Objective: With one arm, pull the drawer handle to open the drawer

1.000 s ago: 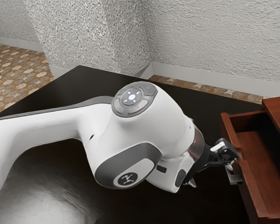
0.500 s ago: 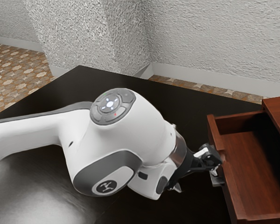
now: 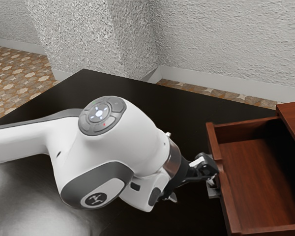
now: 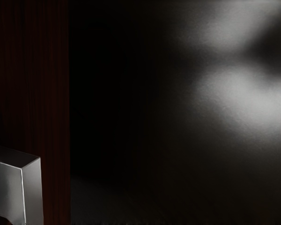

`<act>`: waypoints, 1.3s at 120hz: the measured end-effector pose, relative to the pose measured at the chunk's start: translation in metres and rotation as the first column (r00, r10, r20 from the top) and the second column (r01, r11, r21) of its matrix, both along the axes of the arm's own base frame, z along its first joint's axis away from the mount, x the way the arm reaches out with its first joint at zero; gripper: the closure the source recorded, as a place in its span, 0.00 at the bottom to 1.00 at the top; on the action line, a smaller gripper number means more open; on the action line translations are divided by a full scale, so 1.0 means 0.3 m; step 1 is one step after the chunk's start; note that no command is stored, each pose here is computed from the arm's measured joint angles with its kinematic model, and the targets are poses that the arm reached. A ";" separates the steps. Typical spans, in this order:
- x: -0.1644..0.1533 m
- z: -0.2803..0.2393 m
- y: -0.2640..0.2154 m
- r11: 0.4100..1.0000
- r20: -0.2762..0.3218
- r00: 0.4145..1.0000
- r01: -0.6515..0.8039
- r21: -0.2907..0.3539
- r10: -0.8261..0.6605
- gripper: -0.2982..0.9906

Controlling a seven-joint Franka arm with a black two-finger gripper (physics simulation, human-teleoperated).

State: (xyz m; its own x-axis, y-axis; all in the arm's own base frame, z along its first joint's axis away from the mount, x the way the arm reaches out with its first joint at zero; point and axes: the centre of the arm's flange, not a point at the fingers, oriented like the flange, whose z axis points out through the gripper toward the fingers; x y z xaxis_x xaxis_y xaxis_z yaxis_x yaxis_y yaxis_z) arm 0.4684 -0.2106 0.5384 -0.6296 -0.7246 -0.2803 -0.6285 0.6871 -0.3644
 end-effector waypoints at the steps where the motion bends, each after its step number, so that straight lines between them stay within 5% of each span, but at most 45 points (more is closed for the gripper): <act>1: 0.001 0.003 0.003 1.000 0.001 1.000 -0.001 -0.001 0.001 0.24; 46: 0.011 0.252 0.046 0.997 0.094 0.995 -0.035 -0.073 0.042 0.23; 75: 0.224 0.442 0.260 0.959 -0.015 0.969 -0.247 -0.136 0.247 0.23; 91: 0.251 0.438 0.494 0.878 -0.136 0.883 -0.464 -0.118 0.449 0.23; 115: 0.216 0.383 0.642 0.706 -0.304 0.689 -0.705 -0.072 0.658 0.23; 156: 0.172 0.386 0.670 0.505 -0.382 0.477 -0.862 -0.029 0.792 0.23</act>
